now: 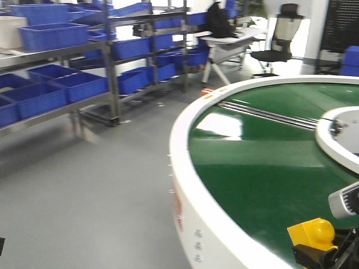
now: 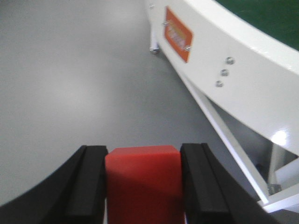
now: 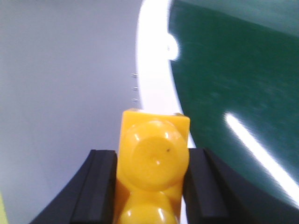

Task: Pick red and yellow blocks into blue bin
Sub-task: 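Drive the base to the shelf holding the blue bin, both blocks held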

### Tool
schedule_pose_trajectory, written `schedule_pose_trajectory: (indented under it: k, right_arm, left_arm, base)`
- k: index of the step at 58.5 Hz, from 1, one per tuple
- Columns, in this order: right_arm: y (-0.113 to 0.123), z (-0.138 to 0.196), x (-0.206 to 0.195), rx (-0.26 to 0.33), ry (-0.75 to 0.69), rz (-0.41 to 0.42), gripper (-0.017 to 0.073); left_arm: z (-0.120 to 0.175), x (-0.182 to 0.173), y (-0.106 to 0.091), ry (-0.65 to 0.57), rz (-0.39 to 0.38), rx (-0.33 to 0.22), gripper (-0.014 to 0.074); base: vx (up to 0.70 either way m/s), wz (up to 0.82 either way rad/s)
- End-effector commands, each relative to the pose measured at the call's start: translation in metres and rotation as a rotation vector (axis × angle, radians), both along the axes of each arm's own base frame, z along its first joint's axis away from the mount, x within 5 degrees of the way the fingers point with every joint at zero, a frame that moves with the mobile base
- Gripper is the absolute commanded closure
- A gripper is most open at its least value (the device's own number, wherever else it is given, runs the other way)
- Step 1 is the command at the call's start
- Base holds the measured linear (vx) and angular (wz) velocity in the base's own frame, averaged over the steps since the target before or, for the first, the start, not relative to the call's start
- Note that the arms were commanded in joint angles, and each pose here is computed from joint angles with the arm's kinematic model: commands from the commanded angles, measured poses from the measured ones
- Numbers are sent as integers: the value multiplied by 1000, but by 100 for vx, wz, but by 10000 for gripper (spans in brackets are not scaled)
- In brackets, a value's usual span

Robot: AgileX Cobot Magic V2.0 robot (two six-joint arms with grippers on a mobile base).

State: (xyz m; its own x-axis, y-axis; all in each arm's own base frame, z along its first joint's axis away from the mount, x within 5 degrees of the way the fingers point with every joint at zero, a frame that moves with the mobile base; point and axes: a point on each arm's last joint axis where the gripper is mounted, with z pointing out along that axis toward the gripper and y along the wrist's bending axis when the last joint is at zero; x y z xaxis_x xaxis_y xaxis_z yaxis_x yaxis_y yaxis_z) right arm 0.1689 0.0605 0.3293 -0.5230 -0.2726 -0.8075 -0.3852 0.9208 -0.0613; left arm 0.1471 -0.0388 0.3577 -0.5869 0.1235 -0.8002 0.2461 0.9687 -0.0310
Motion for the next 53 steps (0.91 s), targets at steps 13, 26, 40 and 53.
schedule_pose_trajectory:
  k: [13,26,40,53]
  right_arm:
    - [1,18,2,28,-118,4,305]
    - [1,18,2,28,-118,4,305]
    - [1,18,2,28,-118,4,305]
    - [1,18,2,28,-118,4,305]
  left_arm:
    - [14,1,-1,-91,-4,-32,353]
    - [14,1,-1,-91,-4,-32,353]
    - [14,1,-1,-91,-4,-32,353]
    - [14,1,-1,-91,-4,-32,353]
  base:
    - [-11,58]
    - [-7,51]
    - [-2,53]
    - [3,45]
